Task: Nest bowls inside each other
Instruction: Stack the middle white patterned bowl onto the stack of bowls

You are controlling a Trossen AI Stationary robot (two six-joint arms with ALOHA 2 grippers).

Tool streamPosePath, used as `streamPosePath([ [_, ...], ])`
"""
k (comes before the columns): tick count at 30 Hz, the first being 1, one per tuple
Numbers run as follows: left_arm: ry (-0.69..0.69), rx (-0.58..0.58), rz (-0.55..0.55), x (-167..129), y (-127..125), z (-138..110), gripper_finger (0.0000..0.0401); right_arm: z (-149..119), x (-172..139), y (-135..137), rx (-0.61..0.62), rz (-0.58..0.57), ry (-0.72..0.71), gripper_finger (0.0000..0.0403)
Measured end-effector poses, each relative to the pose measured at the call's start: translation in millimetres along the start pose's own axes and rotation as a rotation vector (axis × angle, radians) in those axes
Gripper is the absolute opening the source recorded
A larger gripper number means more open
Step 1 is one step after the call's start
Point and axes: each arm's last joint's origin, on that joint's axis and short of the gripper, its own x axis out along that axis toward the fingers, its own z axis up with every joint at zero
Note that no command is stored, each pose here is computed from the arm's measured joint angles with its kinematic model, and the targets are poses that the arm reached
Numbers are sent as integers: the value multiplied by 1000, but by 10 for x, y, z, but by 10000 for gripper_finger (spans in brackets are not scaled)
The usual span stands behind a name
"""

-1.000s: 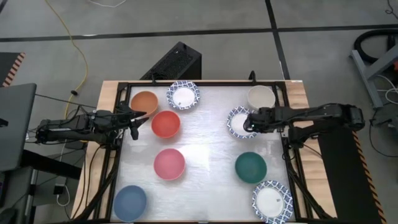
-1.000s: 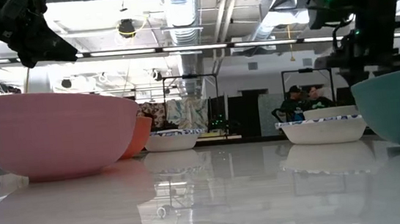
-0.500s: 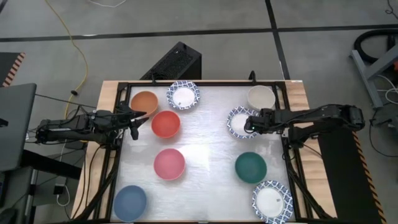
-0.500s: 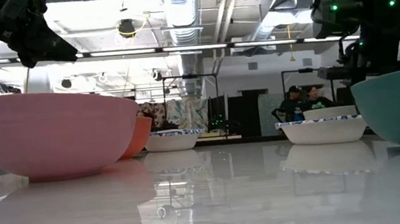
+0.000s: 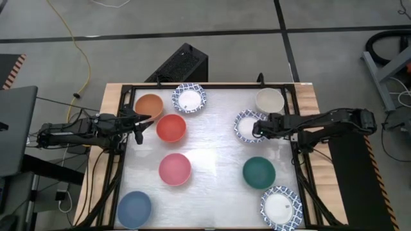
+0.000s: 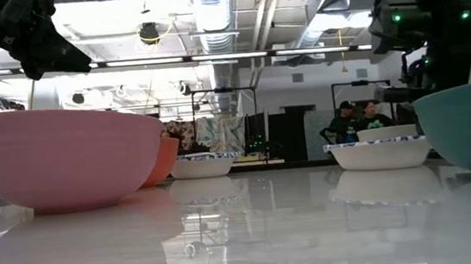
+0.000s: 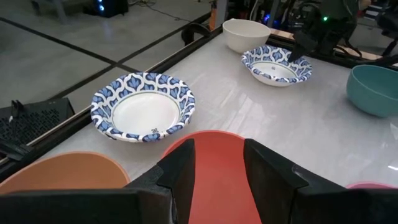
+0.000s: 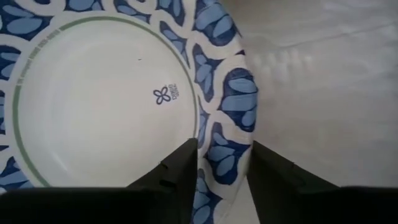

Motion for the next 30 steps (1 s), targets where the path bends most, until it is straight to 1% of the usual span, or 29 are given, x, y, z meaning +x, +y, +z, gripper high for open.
streamPosePath([
  [4, 0, 0, 0, 0, 0, 0, 126, 31, 10, 5, 13, 0, -3, 110],
  [8, 0, 0, 0, 0, 0, 0, 126, 45, 11, 35, 5, 27, -2, 71],
  [13, 0, 0, 0, 0, 0, 0, 126, 42, 8, 47, -2, 40, 1, 41],
  [19, 0, 0, 0, 0, 0, 0, 126, 32, 4, 109, -53, 105, 35, 19],
  [26, 0, 0, 0, 0, 0, 0, 126, 31, -2, 165, -63, 163, 43, 17],
  [30, 0, 1, 0, 0, 0, 0, 126, 31, -18, 242, -72, 244, 55, 16],
])
